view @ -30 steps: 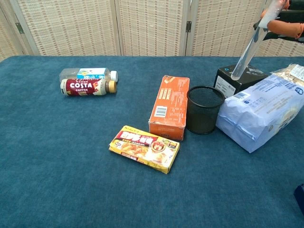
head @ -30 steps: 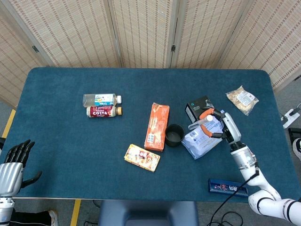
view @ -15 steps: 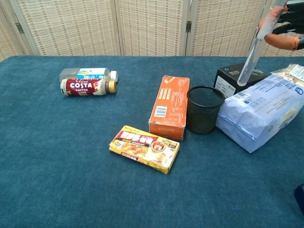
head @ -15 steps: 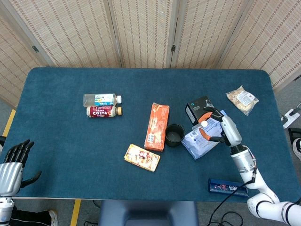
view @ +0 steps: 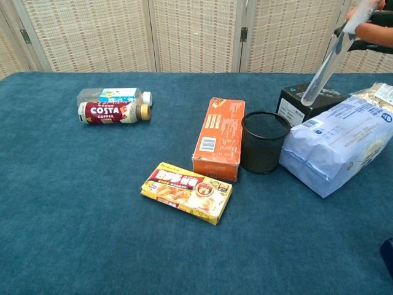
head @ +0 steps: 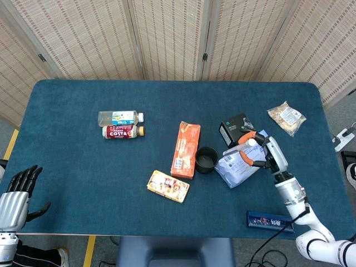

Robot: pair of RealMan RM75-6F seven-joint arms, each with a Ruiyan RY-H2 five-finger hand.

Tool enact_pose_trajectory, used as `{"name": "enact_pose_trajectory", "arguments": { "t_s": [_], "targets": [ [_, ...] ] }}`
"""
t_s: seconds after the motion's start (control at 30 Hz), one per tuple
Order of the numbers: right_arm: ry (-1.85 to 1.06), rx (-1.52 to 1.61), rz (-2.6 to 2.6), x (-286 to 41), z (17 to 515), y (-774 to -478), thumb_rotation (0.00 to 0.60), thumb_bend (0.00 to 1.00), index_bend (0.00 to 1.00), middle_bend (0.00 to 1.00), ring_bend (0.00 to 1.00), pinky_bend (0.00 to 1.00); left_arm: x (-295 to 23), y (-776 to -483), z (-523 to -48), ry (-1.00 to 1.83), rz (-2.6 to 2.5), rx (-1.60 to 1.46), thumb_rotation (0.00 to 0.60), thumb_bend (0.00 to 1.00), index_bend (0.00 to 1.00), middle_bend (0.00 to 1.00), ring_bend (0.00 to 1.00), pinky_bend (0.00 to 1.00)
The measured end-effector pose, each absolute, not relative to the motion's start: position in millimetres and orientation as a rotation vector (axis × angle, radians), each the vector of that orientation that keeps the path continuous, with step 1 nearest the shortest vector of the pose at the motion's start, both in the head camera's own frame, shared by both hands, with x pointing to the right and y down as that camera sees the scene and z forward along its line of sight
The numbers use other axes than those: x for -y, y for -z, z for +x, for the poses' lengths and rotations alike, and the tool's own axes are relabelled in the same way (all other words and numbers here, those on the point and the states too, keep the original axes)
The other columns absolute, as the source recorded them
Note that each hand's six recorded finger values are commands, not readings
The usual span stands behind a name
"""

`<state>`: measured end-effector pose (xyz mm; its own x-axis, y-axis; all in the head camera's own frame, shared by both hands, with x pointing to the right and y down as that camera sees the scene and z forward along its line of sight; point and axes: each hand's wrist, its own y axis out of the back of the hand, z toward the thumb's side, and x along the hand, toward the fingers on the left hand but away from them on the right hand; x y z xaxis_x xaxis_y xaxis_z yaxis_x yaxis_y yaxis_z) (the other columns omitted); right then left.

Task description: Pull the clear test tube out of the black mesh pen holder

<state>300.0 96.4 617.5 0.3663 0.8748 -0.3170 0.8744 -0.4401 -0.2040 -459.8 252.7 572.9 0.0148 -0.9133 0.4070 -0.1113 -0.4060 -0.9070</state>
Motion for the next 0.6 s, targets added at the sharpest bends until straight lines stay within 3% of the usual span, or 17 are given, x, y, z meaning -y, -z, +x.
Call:
{"name": "enact_pose_trajectory", "arguments": {
  "t_s": [0.3, 0.6],
  "targets": [
    [-0.814, 1.372, -2.222, -95.8, 300.2, -619.6, 0.6, 0.33, 0.65, 0.44, 0.19, 0.24, -252.3, -573.7, -459.5, 1.465, -1.599, -1.072, 0.6, 0.26, 0.08, 0.1, 0.1, 0.13],
    [-0.698, 1.582, -2.478, -100.0, 293.0, -619.4, 0.6, 0.33, 0.65, 0.44, 0.19, 0.24, -252.7, -574.0, -460.8, 1.467, -1.598, -1.074, 0.6, 0.27, 0.08, 0.1, 0.1, 0.13]
  ]
}}
